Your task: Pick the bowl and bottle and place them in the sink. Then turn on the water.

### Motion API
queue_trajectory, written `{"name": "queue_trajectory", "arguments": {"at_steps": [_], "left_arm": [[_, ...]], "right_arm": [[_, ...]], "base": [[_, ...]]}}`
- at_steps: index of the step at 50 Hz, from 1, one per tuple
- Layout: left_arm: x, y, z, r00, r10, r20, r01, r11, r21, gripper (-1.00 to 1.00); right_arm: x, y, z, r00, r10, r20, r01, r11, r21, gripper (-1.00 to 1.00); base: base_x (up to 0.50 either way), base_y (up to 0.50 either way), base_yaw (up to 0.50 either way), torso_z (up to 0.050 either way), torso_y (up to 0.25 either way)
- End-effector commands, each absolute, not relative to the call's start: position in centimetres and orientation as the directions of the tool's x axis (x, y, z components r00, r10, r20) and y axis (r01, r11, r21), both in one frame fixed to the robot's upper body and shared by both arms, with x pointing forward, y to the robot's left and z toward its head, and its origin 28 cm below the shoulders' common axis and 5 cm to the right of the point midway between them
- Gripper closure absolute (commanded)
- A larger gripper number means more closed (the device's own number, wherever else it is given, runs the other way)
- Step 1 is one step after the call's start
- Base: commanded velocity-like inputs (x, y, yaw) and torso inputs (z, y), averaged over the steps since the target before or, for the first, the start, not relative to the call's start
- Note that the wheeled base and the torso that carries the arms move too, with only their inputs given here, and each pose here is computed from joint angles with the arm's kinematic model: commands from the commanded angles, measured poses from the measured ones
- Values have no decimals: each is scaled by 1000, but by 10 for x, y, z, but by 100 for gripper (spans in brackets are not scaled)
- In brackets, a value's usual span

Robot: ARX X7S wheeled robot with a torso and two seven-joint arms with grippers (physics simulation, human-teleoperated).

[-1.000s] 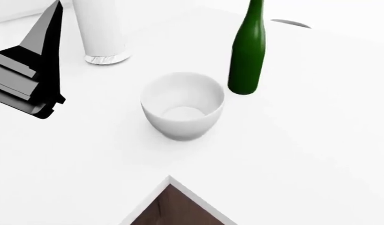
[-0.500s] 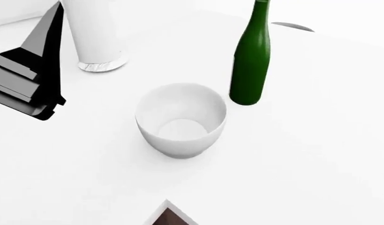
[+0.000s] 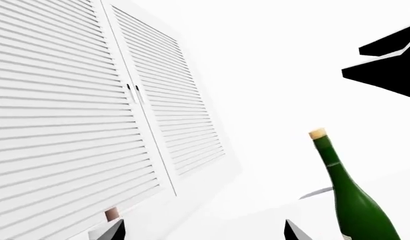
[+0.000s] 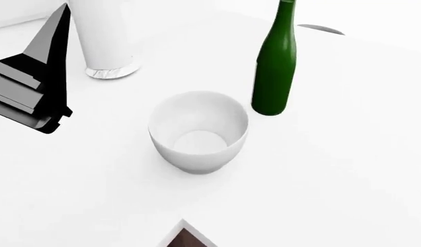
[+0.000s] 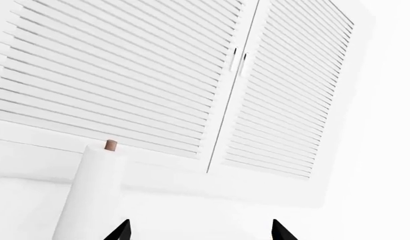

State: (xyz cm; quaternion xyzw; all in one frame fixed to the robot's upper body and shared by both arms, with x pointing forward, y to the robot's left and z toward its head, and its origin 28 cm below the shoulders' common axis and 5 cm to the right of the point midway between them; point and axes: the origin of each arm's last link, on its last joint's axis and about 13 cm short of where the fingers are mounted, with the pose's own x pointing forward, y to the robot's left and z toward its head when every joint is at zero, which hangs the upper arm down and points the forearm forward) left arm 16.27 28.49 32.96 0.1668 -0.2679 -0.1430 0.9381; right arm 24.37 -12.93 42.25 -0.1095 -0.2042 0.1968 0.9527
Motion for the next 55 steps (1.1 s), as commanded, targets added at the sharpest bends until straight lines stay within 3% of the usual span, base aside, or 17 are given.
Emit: {"name": "queue_trajectory", "arguments": {"at_steps": [1, 18, 34, 55], "left_arm": [[161, 285, 330, 816, -357, 455, 178, 904, 390, -100], [163, 284, 329, 816, -359, 453, 181, 903, 390, -100], [163, 283, 329, 815, -363, 453, 184, 901, 392, -100], [161, 281, 324, 828, -382, 411, 225, 897, 380, -100]], "right_arm": [[252, -130, 416, 863, 399, 310, -317, 906, -281, -100], [244, -148, 403, 912, 285, 296, -206, 940, -272, -100], [244, -148, 400, 916, 286, 281, -210, 939, -272, -100], [273, -155, 384, 944, 231, 234, -185, 961, -205, -100]], "base": [[0, 0, 0, 0, 0], [0, 0, 0, 0, 0], [0, 0, 0, 0, 0], [0, 0, 0, 0, 0]]}}
